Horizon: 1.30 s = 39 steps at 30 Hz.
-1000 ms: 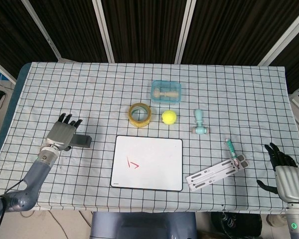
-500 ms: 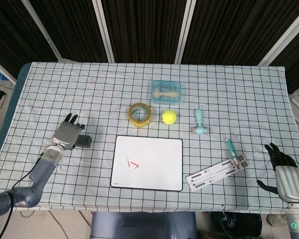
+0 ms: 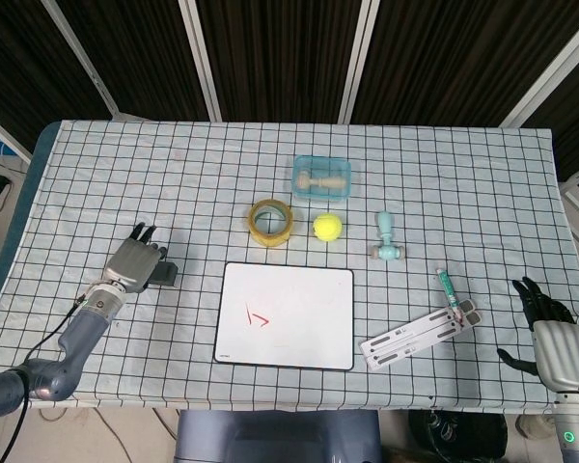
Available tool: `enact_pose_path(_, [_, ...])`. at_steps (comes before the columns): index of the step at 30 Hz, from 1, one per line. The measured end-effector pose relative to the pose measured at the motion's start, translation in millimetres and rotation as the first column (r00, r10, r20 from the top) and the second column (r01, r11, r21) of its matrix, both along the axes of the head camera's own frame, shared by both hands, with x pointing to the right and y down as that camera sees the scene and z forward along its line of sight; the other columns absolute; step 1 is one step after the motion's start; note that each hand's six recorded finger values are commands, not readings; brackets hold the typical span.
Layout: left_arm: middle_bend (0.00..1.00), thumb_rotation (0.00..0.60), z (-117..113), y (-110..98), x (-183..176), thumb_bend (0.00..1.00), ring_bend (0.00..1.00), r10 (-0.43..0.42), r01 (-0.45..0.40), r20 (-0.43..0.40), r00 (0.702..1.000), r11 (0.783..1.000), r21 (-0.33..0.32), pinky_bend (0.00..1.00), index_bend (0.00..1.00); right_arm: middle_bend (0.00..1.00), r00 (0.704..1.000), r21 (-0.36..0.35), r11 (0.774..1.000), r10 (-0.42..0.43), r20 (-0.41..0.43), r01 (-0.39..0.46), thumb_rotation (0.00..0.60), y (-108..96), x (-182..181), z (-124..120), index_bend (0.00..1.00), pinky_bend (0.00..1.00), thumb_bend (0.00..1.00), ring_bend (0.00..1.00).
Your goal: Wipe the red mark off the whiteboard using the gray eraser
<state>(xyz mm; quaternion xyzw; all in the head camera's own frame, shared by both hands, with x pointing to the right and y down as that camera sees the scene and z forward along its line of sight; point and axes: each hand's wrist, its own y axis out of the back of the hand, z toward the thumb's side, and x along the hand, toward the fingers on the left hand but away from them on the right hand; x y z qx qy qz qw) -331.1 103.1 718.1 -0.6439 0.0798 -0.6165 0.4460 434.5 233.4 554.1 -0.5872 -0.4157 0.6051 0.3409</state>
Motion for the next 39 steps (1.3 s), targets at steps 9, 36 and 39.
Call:
enact_pose_path(9, [0.45,0.6,1.3,0.6,-0.4,0.24,0.0,0.009,-0.009,0.009,1.0,1.0,0.002,0.04,0.4,0.08,1.0,-0.006,1.0,0.004,-0.002,-0.004,0.6,0.8,0.5,0.9,0.04,0.22,0.07,0.19])
enact_pose_path(36, [0.46,0.6,-53.7,-0.2,69.6,0.39,0.0,0.133,-0.127,-0.091,0.987,0.989,0.07,0.04,0.42,0.08,1.0,-0.001,1.0,0.006,0.002,-0.006,0.6,-0.1,0.1,-1.1,0.04,0.22,0.08,0.19])
enact_pose_path(39, [0.46,0.6,-55.2,-0.3,87.6,0.39,0.0,0.157,-0.151,-0.089,0.984,0.986,0.071,0.04,0.42,0.08,1.0,-0.001,1.0,0.007,0.003,-0.007,0.6,0.1,0.4,-1.5,0.04,0.22,0.08,0.19])
